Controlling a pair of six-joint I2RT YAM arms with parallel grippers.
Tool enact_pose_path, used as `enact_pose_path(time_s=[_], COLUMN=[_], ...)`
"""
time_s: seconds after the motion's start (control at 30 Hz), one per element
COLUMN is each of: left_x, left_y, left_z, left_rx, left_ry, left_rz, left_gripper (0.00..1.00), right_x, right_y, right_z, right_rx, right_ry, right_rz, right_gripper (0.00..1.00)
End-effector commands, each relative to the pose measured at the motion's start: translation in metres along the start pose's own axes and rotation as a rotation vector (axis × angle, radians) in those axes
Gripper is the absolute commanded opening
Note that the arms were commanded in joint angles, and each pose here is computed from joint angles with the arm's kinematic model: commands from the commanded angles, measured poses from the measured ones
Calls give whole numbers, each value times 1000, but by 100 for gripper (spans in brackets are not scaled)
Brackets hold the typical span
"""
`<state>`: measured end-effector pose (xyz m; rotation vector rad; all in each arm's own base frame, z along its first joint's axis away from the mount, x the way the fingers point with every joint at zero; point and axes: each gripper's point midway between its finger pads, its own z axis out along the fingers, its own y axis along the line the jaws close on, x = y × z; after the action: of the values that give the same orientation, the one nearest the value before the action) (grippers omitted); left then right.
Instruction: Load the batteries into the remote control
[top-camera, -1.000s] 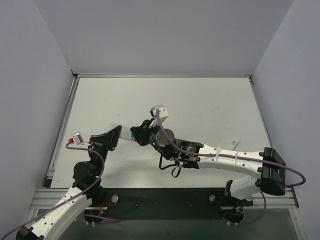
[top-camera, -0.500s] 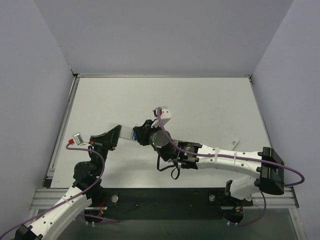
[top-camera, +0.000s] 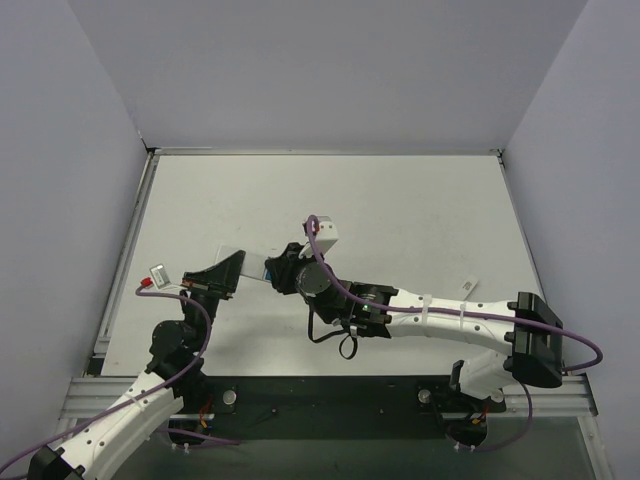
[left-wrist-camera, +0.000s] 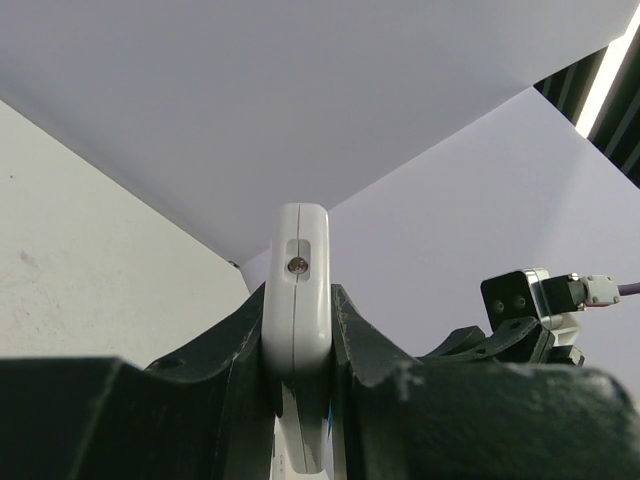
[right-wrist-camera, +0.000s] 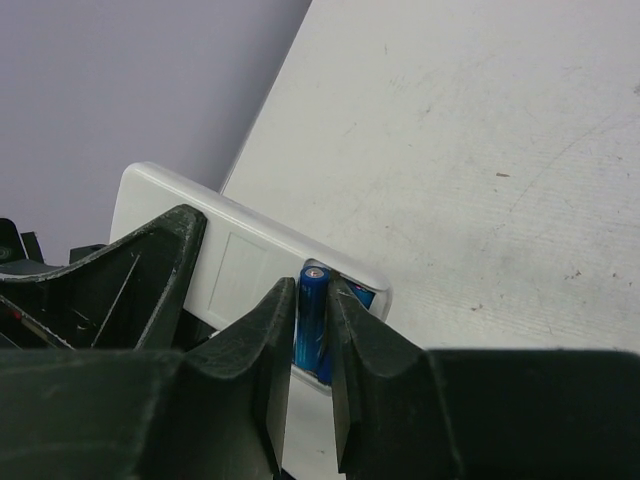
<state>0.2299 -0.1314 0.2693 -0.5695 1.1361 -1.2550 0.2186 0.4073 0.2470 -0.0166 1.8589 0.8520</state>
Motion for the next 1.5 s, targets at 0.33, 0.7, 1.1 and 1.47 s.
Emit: enact_pose_path(time_s=[0.33, 0.7, 1.1, 1.47], left_x=[9, 13, 24, 39], left_y=[23, 39, 51, 36], left_z=[-11, -14, -18, -21], left_rx=[-56, -125, -180, -144], left_ry=[9, 12, 64, 165], left_rz=[-90, -107, -110, -173], left_gripper=[0, 0, 0, 0], right_x=[-18, -22, -39, -50], right_y=[5, 3, 35, -9], right_z=[-3, -6, -35, -66], right_rx=[17, 30, -202, -503], right_ry=[-38, -31, 63, 321], right_rz=[1, -52, -298, -260], right_gripper=[36, 47, 66, 53])
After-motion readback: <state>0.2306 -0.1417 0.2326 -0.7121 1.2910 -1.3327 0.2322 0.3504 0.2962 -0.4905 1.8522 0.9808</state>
